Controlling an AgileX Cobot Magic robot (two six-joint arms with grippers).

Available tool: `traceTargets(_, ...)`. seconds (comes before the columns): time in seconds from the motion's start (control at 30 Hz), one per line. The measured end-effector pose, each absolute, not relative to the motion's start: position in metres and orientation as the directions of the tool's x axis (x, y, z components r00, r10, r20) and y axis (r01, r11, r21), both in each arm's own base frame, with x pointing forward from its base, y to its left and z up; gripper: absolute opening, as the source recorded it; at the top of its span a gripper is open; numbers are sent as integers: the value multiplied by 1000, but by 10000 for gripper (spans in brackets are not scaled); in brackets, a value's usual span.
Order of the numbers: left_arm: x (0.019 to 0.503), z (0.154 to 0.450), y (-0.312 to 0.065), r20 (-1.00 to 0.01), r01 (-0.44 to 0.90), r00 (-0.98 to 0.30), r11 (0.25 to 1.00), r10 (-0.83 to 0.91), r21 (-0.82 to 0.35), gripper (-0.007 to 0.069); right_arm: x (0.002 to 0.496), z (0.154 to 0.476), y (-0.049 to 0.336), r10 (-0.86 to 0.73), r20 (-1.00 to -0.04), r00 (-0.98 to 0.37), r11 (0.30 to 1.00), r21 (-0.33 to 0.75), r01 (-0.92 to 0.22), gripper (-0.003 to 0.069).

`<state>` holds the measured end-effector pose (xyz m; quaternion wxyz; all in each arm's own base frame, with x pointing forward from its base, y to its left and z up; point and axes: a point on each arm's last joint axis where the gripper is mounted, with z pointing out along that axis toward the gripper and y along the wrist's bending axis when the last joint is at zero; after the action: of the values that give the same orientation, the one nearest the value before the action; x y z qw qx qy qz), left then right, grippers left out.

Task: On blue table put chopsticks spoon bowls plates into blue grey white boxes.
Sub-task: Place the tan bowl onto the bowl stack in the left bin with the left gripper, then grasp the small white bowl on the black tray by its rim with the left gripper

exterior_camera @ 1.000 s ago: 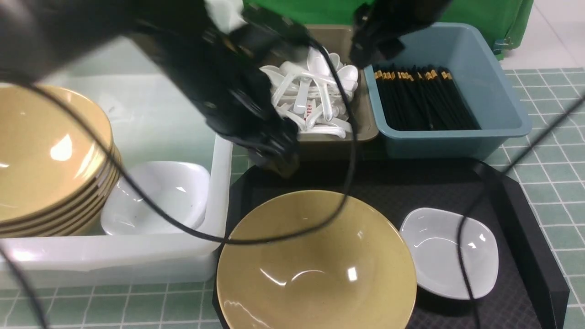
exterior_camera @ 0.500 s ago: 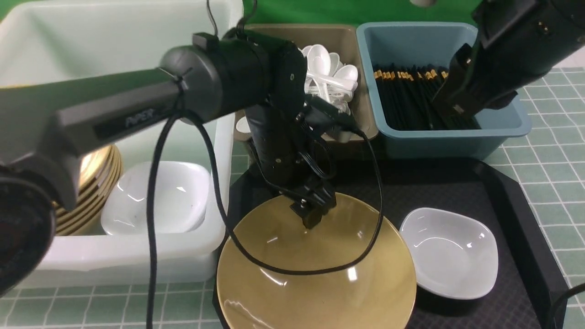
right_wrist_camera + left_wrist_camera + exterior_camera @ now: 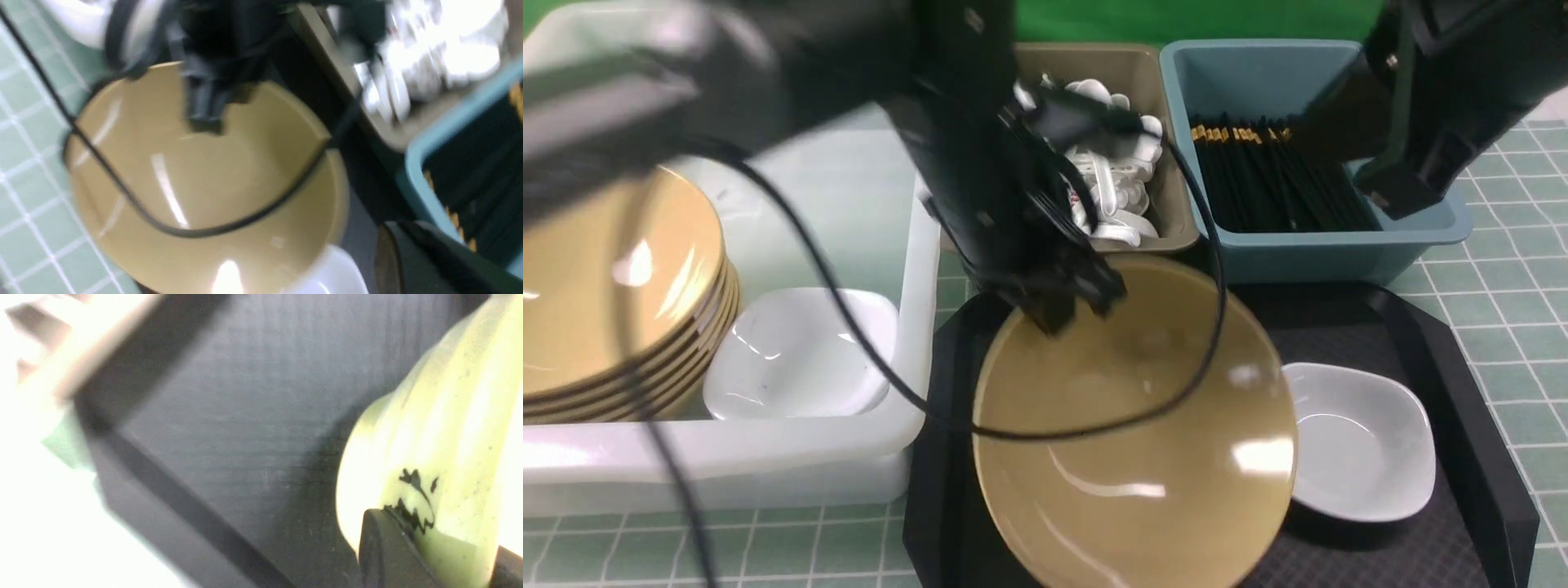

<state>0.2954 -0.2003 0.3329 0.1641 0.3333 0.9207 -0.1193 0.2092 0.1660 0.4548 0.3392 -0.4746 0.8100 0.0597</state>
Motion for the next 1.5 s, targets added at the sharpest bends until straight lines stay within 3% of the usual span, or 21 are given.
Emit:
traceTargets(0.03,295,336,-196,-388,641,-732,759,560,-115,24,208,457,167,-727,-613,-310,538,-228,-811,37)
traceTargets(0.07,288,360,-174,-449,595,-750,792,486,-138,24,197,466,177,-731,-632,-257,499,-238,-834,37)
traceTargets(0.17,274,391,-114,-527,448,-799,872,291,-198,24,181,479,196,-734,-660,-161,425,-262,-866,38)
traceTargets(0.2,275,390,-111,-522,435,-806,877,278,-203,24,180,480,197,-735,-660,-156,421,-264,-868,38)
traceTargets(0.23,263,401,-72,-556,328,-817,916,153,-230,24,174,484,206,-738,-665,-115,389,-280,-878,38)
traceTargets(0.33,242,407,-12,-600,109,-797,960,-72,-260,24,169,487,220,-743,-666,-67,347,-297,-890,38)
traceTargets(0.47,214,407,51,-658,-176,-661,927,-360,-330,24,170,484,236,-754,-656,-26,303,-312,-900,38)
traceTargets(0.53,201,398,84,-667,-334,-549,864,-503,-376,24,173,479,243,-761,-648,-18,291,-317,-903,38)
traceTargets(0.63,196,378,113,-651,-451,-484,804,-585,-387,24,177,475,248,-774,-633,-4,274,-329,-904,38)
traceTargets(0.87,217,336,141,-571,-502,-552,789,-608,-355,28,180,470,253,-791,-612,22,243,-347,-906,39)
traceTargets(0.97,227,323,150,-560,-505,-569,793,-602,-340,80,181,469,254,-796,-604,36,230,-356,-906,41)
traceTargets(1.17,237,304,158,-505,-510,-618,796,-603,-327,369,181,469,254,-798,-602,40,226,-359,-906,42)
traceTargets(1.27,240,316,157,-514,-488,-637,816,-575,-309,515,182,468,252,-810,-586,35,227,-368,-902,44)
traceTargets(1.33,243,332,157,-546,-465,-648,843,-531,-268,571,183,468,251,-818,-574,25,237,-376,-896,43)
traceTargets(1.4,247,359,151,-584,-433,-650,868,-486,-241,606,185,468,249,-820,-572,2,262,-379,-887,45)
traceTargets(1.5,255,403,117,-634,-310,-672,923,-382,-227,601,193,468,242,-808,-585,-72,338,-358,-870,47)
